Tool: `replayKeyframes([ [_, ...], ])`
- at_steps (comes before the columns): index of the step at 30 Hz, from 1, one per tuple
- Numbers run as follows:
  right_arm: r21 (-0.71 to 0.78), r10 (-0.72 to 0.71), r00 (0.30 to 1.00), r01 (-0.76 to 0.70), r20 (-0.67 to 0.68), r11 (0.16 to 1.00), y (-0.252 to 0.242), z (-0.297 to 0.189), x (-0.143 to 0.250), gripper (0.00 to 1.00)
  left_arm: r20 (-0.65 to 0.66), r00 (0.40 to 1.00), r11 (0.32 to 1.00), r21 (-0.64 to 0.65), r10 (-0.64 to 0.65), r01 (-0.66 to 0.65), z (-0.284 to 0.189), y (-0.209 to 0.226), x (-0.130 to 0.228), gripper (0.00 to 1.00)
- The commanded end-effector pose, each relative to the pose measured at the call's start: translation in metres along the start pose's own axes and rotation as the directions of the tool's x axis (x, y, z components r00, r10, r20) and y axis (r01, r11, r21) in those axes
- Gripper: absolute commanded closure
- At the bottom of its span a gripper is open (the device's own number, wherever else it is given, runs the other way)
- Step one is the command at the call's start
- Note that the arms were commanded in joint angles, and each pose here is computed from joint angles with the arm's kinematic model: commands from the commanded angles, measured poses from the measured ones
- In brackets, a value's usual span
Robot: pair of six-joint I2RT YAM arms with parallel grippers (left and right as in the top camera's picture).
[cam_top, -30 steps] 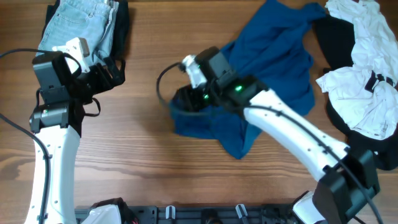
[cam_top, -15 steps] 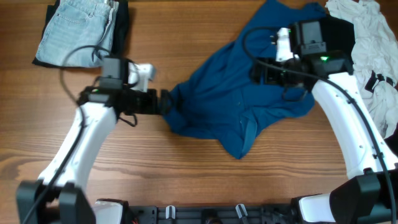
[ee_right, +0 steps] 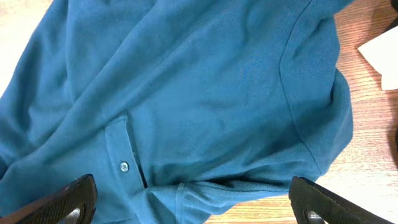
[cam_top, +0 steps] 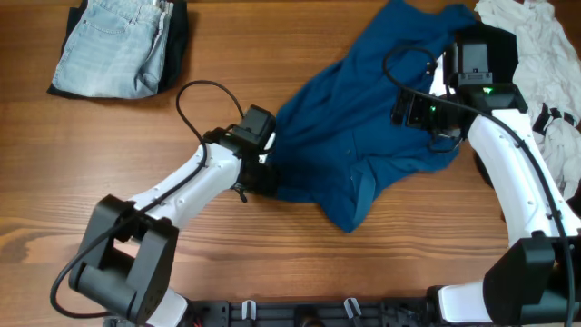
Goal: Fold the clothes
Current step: 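Grasp the shirt's left edge with the left gripper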
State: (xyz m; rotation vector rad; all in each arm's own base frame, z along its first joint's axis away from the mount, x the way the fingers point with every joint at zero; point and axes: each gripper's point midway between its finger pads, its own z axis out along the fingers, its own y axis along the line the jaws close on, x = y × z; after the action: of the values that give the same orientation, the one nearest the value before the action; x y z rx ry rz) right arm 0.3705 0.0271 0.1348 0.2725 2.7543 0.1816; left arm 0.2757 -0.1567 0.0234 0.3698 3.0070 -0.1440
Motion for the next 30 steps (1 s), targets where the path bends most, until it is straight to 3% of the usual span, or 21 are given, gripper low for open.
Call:
replayKeyframes([
  [1,0.025,0.016,1.000,-0.016,-0.012,1.000,-0.004,0.009,0.001,0.00,0.008,1.000,0.988,-0.152,-0.017,0.018,0.012,0.021,0.000,0.34],
  [2,0.025,0.016,1.000,-0.015,-0.012,1.000,-0.004,0.010,0.001,0.00,0.009,1.000,0.986,-0.168,-0.016,0.017,0.014,0.023,0.000,0.36],
  [10,0.031,0.016,1.000,-0.015,-0.013,0.999,-0.005,0.011,0.001,0.00,0.046,0.999,0.970,-0.241,-0.007,0.018,0.013,0.035,-0.009,0.78],
  [12,0.037,0.016,1.000,-0.015,-0.012,0.999,-0.007,0.011,0.001,0.00,0.062,0.998,0.956,-0.292,-0.004,0.022,0.011,0.044,-0.011,0.95],
  [14,0.037,0.015,1.000,-0.015,-0.012,0.999,-0.007,0.011,0.001,0.00,0.090,0.995,0.946,-0.319,-0.031,0.058,0.008,0.053,-0.016,0.96],
  [18,0.038,0.017,1.000,-0.016,-0.016,0.999,-0.007,0.011,0.002,0.01,0.141,0.967,0.915,-0.319,-0.212,0.247,-0.012,0.090,-0.023,0.96],
  [22,0.146,0.056,0.998,-0.054,-0.012,0.988,-0.026,0.009,0.004,0.04,0.237,0.873,0.828,-0.286,-0.427,0.483,-0.037,0.139,-0.025,0.96],
  [29,0.204,0.113,0.991,-0.097,-0.068,0.974,-0.044,0.033,0.035,0.16,0.295,0.776,0.736,-0.258,-0.557,0.626,-0.045,0.190,-0.022,0.96],
  [30,0.208,0.131,0.989,-0.115,-0.069,0.971,-0.047,0.036,0.039,0.23,0.303,0.766,0.726,-0.256,-0.567,0.638,-0.045,0.196,-0.022,0.96],
])
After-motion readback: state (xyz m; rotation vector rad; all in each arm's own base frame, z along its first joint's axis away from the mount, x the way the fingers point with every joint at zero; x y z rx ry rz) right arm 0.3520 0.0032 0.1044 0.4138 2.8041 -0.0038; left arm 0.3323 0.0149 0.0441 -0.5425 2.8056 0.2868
